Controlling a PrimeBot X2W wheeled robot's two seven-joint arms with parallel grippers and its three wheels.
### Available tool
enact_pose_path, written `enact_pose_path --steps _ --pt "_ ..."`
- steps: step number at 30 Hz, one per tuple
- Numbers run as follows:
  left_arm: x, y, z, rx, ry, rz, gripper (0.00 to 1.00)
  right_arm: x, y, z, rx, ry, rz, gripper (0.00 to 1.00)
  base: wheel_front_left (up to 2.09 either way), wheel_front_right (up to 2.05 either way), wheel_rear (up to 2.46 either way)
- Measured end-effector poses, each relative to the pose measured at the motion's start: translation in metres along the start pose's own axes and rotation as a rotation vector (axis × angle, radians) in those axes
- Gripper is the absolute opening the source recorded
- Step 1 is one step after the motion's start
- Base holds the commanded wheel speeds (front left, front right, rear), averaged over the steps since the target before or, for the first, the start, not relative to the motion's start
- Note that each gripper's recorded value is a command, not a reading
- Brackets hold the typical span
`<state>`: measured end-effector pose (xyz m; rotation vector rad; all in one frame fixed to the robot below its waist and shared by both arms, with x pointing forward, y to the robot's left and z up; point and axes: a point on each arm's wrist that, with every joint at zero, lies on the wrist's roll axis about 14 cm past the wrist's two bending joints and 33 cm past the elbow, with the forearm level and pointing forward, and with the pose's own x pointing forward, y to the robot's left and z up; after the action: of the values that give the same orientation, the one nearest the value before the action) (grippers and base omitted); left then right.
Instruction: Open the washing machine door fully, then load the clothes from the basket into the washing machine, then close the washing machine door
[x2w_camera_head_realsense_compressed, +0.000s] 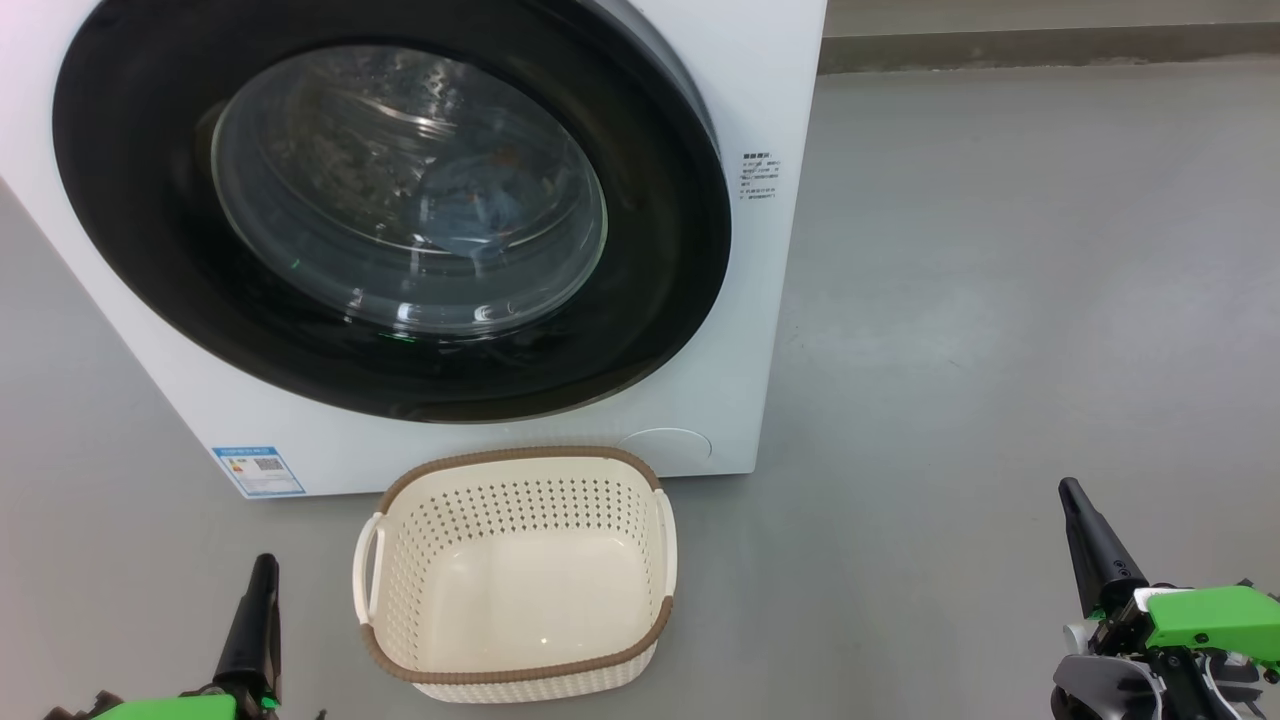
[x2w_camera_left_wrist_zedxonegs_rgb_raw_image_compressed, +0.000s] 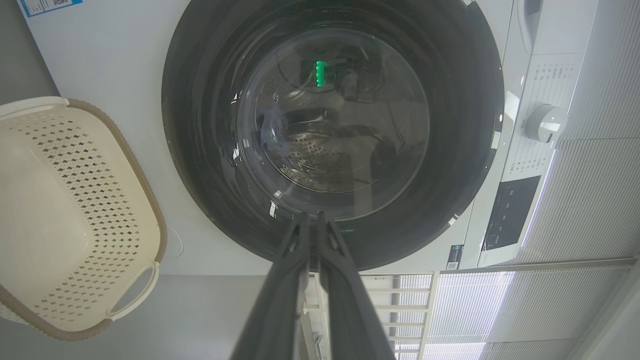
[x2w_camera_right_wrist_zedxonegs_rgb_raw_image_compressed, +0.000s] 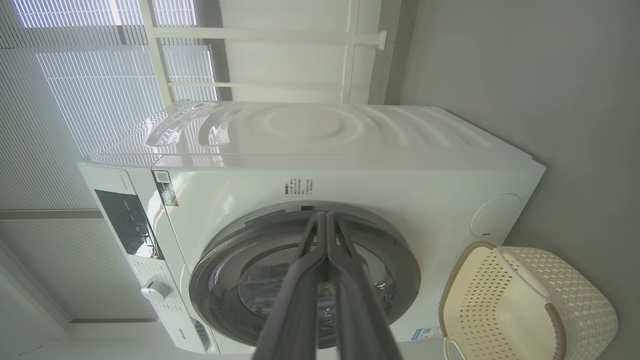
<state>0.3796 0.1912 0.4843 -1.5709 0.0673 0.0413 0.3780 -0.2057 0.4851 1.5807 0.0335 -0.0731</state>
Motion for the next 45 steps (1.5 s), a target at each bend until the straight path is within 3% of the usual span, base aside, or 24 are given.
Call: enact_pose_path --steps 45 --pt "0.0 0.0 -0.0001 0.0 0.0 0.0 0.0 -0.0001 -0.0001 0.0001 0.001 -0.001 0.0 0.0 0.0 0.0 0.0"
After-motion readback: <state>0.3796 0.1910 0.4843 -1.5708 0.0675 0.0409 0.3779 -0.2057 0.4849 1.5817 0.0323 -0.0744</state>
